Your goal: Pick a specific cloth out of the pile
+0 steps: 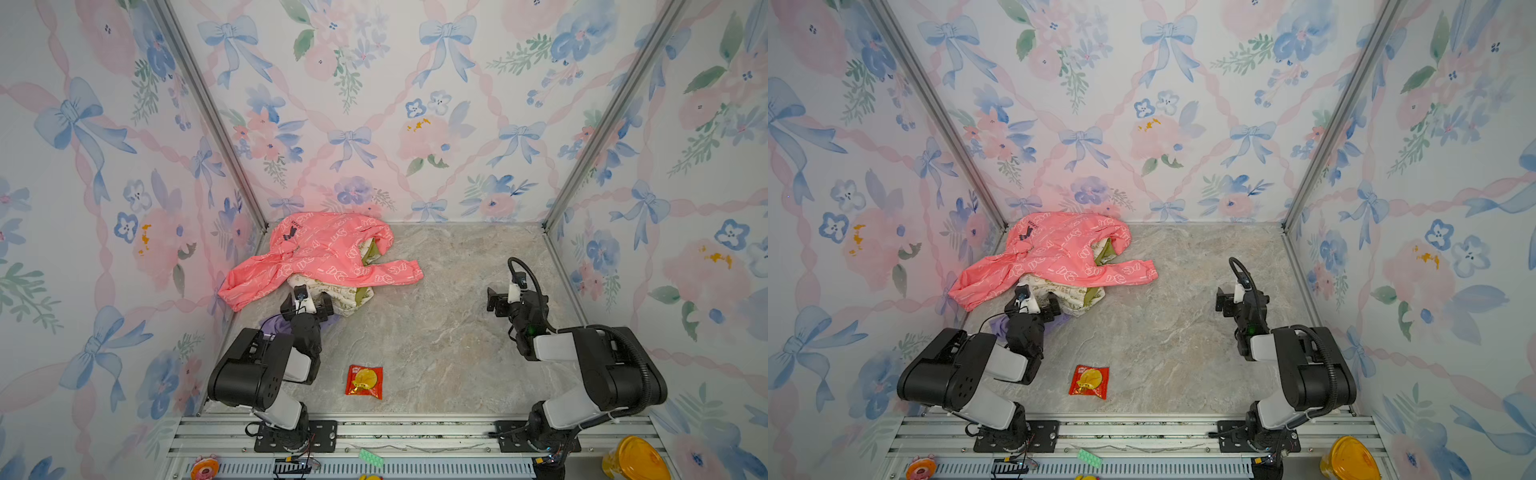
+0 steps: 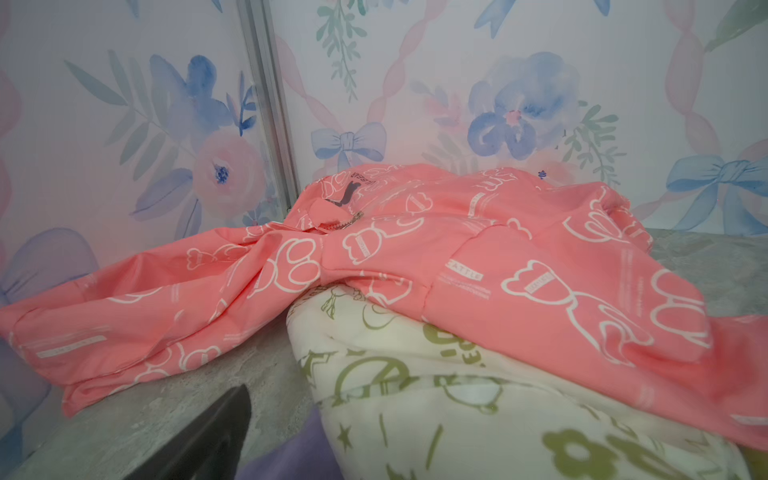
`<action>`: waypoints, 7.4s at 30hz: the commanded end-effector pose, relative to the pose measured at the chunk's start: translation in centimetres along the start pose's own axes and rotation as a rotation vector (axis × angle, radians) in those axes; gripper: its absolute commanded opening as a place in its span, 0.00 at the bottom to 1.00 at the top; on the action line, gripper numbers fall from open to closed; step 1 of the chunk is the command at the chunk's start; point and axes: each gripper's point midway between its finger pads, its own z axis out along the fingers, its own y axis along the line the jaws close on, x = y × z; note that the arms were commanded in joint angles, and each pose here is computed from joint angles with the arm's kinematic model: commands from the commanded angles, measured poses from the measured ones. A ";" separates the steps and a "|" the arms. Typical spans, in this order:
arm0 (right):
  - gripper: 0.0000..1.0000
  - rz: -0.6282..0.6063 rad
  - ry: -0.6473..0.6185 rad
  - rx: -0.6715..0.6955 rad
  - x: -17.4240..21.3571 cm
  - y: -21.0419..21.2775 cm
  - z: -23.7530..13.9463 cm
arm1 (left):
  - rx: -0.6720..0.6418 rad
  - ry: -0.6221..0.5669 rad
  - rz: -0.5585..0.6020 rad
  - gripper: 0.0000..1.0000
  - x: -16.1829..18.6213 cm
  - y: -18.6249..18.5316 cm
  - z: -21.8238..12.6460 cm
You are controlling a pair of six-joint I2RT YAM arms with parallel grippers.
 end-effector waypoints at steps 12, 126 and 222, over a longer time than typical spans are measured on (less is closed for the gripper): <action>0.97 0.017 -0.017 0.016 -0.9 -0.5 0.2 | -0.005 -0.020 -0.009 0.98 -0.6 0.0 0.2; 0.97 -0.416 -0.226 -0.571 -4.1 27.4 -15.4 | -0.407 0.264 -0.717 0.00 -3.7 6.4 -4.6; 0.97 0.101 -0.200 0.116 -6.1 7.8 -12.2 | 0.674 0.177 -0.214 0.00 -20.1 -49.9 -1.7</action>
